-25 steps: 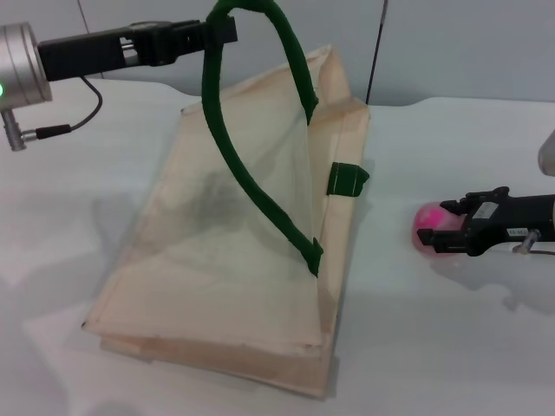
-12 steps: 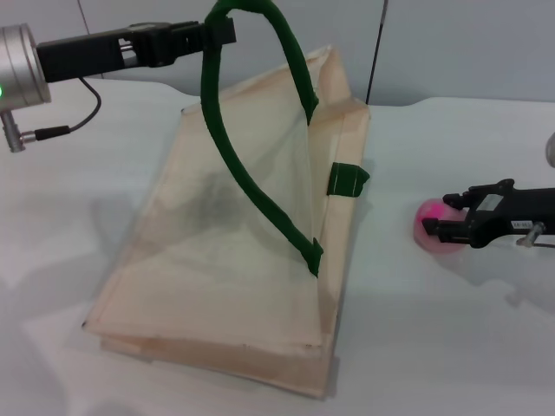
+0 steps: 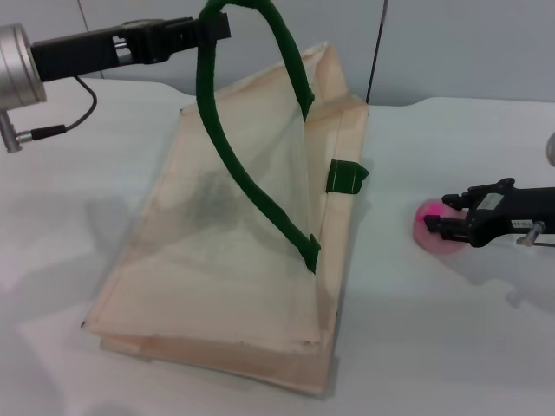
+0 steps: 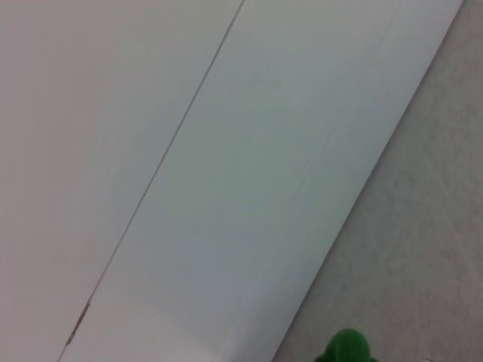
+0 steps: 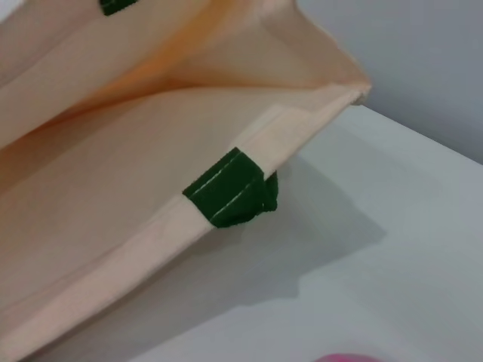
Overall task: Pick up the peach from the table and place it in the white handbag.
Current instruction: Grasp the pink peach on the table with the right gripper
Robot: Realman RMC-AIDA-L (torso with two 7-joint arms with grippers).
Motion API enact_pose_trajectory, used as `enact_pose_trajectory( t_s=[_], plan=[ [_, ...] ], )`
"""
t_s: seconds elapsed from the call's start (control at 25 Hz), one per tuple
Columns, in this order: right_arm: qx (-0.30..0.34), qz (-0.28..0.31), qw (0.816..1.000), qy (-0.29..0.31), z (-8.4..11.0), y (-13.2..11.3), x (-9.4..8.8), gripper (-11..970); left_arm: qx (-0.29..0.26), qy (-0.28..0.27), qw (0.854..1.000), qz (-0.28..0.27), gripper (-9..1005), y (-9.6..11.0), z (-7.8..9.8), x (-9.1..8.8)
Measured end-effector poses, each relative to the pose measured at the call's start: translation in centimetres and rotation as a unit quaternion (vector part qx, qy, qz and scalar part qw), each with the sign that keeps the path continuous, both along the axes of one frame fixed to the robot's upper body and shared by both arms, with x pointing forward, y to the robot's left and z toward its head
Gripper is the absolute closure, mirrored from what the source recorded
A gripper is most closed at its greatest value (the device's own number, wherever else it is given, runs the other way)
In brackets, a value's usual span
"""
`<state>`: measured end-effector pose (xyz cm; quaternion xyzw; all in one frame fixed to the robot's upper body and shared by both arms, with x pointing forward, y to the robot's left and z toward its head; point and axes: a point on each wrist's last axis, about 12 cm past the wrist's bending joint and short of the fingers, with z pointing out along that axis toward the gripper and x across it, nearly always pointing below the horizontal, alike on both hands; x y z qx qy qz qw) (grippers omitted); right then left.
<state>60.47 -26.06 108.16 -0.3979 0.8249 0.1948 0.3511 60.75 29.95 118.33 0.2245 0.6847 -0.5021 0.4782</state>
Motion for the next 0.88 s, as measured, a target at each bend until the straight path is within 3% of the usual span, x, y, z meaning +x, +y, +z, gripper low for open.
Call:
enact_pose_trajectory(
  t_s=[0.4,0.88],
  plan=[
    [0.001,0.003,1.000,-0.001,0.16,0.01,0.00,557,0.000,0.000,1.000,0.000,871,0.04,0.03,0.00],
    [0.000,0.003,1.000,-0.002,0.17,0.01,0.01,586,0.000,0.000,1.000,0.000,864,0.04,0.03,0.00]
  ],
)
